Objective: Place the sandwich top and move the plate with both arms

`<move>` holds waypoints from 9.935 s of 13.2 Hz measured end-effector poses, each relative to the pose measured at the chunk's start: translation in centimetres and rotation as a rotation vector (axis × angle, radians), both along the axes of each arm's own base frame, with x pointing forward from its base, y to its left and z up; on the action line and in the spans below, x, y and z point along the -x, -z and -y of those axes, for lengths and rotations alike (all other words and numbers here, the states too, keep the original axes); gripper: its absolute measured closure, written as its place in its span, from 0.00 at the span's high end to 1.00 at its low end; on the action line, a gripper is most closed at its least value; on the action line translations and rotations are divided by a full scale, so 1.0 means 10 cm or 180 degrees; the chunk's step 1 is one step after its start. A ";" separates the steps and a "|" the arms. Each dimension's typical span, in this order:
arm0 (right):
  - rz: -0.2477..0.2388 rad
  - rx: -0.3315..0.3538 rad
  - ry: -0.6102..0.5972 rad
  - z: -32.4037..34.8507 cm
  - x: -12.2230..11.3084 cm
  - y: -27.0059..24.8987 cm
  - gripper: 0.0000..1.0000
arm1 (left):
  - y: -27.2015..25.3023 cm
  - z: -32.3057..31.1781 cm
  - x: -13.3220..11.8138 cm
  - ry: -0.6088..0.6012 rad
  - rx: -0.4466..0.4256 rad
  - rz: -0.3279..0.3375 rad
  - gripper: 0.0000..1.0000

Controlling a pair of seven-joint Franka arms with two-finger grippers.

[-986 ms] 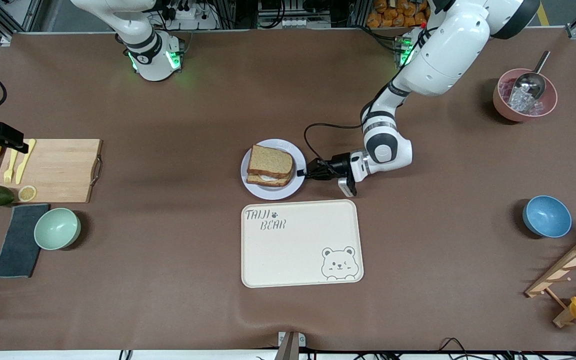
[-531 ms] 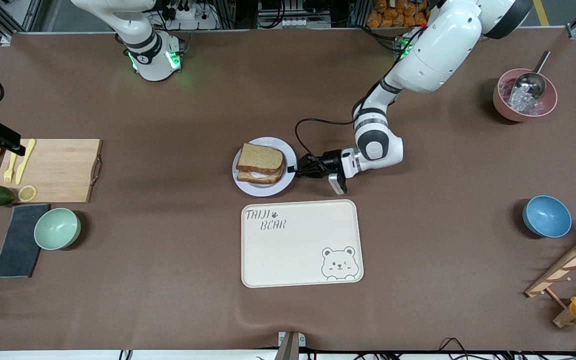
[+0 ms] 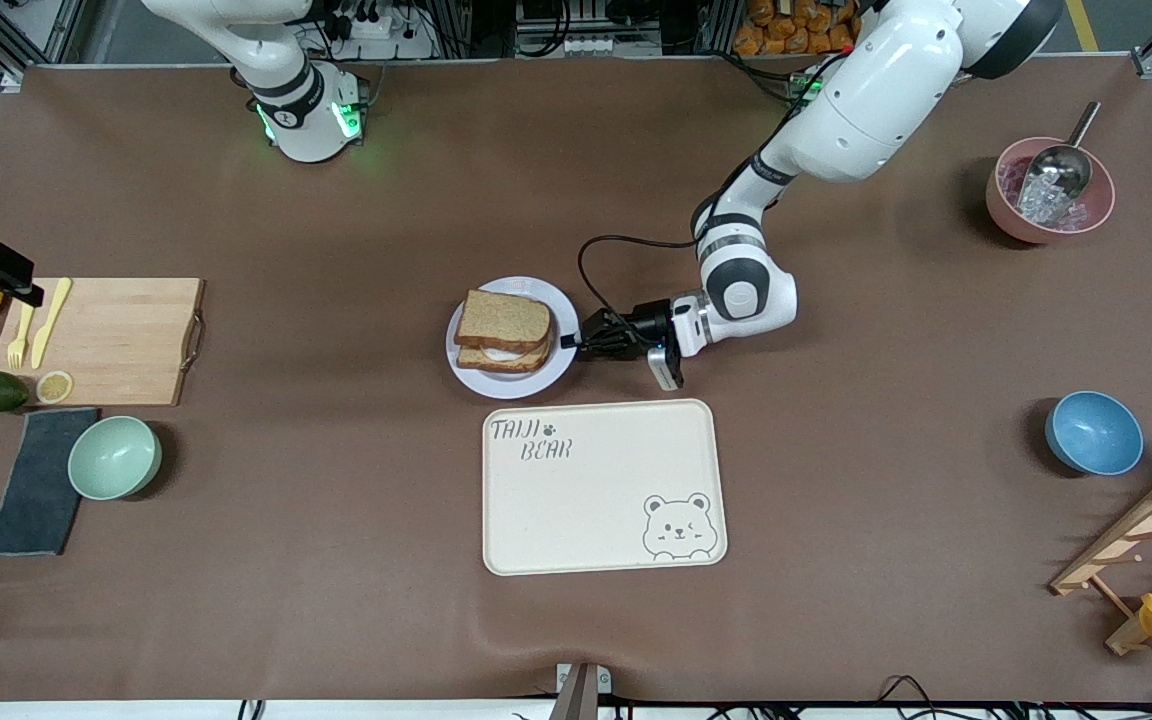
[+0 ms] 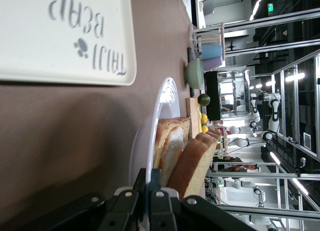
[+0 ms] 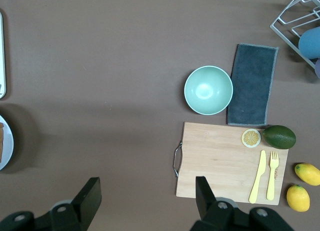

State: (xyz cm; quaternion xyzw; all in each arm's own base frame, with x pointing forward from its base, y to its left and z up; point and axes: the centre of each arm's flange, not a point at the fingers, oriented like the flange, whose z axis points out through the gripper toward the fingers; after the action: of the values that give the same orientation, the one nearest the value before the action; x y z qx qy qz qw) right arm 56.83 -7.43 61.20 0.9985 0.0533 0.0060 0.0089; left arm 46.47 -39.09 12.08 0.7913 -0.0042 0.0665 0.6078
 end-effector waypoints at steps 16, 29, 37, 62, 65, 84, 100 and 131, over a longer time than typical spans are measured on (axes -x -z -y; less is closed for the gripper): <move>0.0093 -0.0152 -0.0012 -0.08 0.00 -0.01 0.89 | -0.39 -0.18 -0.52 -0.0366 0.0291 -0.0157 0.04; 0.0087 -0.0155 -0.0010 -0.08 0.00 0.03 0.89 | -0.50 -1.03 -1.10 -0.0880 0.0341 -0.0245 0.04; 0.0082 -0.0156 -0.0008 -0.07 0.00 0.04 0.90 | -0.31 -1.59 -1.38 -0.1006 0.0173 -0.0191 0.04; 0.0073 -0.0155 0.0029 -0.01 -0.01 0.09 0.93 | 0.13 -1.89 -1.64 -0.0720 -0.0103 -0.0093 0.84; 0.0073 -0.0156 0.0029 -0.01 -0.01 0.09 0.93 | -0.04 -1.95 -1.74 -0.0574 -0.0235 -0.0238 1.00; 0.0087 -0.0156 0.0147 0.00 -0.03 0.10 0.93 | -3.04 -2.99 -2.20 0.0366 -0.3067 -0.0296 1.00; 0.0052 -0.0165 0.0317 -0.04 -0.02 0.12 0.94 | -4.95 -3.75 -1.36 -0.0195 -0.4419 -0.0308 1.00; 0.0048 -0.0180 0.0278 -0.13 0.00 0.03 1.00 | -5.10 -3.77 -1.02 -0.0270 -0.4271 -0.0663 1.00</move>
State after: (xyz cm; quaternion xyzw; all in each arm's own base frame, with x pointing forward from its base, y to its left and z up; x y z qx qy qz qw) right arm 56.85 -6.15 60.93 0.9997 0.0095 0.0146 -0.0186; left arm 56.66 -1.43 63.10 0.9988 0.0450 -0.0033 -0.0206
